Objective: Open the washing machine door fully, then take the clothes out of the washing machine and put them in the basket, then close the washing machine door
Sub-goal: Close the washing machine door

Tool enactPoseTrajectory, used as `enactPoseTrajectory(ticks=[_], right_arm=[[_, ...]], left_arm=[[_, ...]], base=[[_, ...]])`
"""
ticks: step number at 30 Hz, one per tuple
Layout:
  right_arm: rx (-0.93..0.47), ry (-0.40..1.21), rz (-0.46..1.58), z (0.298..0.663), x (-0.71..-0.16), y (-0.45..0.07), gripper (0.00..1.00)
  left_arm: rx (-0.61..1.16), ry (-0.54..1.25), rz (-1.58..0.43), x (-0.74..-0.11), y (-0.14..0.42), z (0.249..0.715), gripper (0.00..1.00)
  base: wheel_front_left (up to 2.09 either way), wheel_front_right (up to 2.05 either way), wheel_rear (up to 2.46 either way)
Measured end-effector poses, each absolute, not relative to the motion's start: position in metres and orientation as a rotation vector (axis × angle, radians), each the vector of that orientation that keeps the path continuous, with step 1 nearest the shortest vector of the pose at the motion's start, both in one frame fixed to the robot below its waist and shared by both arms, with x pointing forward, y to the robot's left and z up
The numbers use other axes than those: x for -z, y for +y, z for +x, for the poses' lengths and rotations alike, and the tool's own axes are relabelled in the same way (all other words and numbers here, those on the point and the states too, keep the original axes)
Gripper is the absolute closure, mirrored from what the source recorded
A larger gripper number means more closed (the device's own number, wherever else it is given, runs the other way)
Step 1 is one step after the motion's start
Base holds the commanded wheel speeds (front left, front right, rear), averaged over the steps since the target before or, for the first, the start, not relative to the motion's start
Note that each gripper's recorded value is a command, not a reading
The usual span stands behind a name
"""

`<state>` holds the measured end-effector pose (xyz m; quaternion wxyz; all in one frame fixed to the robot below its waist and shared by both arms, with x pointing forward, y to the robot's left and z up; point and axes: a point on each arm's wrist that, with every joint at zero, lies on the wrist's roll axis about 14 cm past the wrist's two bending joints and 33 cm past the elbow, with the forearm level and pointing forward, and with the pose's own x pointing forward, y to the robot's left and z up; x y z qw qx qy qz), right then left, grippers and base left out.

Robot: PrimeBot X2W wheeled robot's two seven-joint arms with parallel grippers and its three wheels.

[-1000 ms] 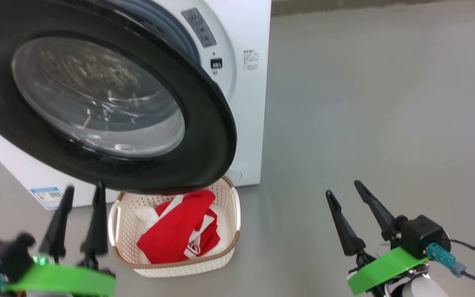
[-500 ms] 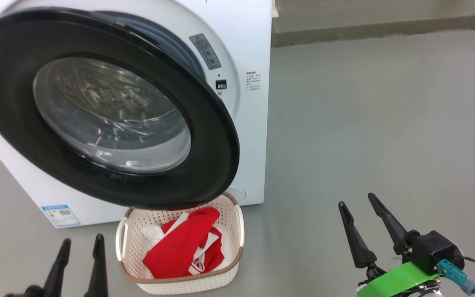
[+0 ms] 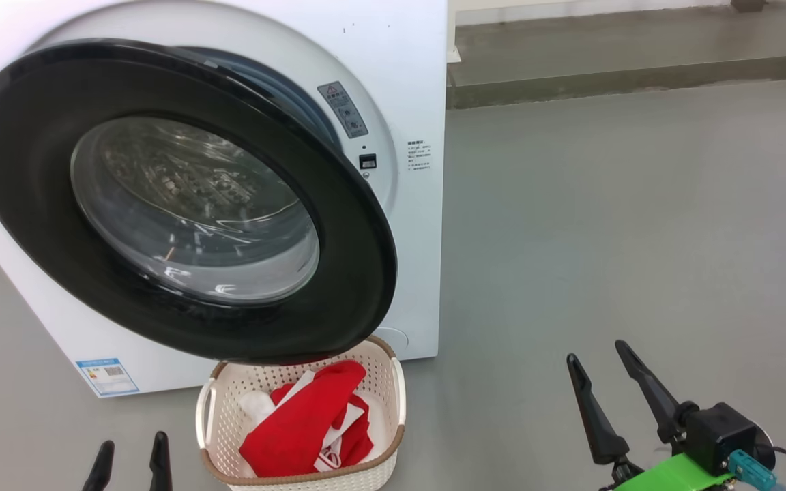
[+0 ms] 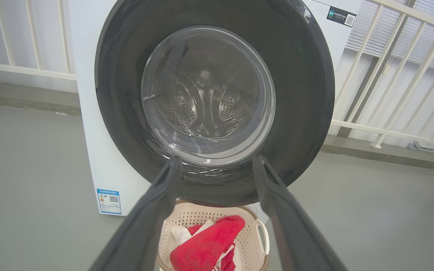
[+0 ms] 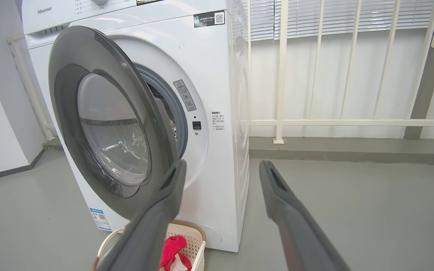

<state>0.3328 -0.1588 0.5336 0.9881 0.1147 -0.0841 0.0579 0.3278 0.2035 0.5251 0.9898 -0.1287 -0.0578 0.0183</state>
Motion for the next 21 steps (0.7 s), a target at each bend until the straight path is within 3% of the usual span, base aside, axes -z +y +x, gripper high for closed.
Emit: enactPoseTrajectory(ticks=[17, 19, 20, 21], right_arm=[[-0.151, -0.15, 0.216, 0.331, -0.528, -0.147, 0.02], [-0.155, -0.146, 0.216, 0.332, -0.527, -0.146, 0.51], [-0.158, -0.142, 0.216, 0.332, -0.526, -0.145, 0.56], [-0.161, -0.138, 0.216, 0.332, -0.525, -0.143, 0.84]], left_arm=[[-0.038, -0.103, -0.217, -0.52, 0.205, 0.325, 0.0], [-0.038, -0.1, -0.211, -0.518, 0.205, 0.325, 0.0], [-0.038, -0.098, -0.208, -0.518, 0.205, 0.325, 0.0], [-0.038, -0.096, -0.208, -0.517, 0.205, 0.325, 0.0]], base=[[0.0, 0.0, 0.0], [0.0, 0.0, 0.0], [0.0, 0.0, 0.0], [0.0, 0.0, 0.0]])
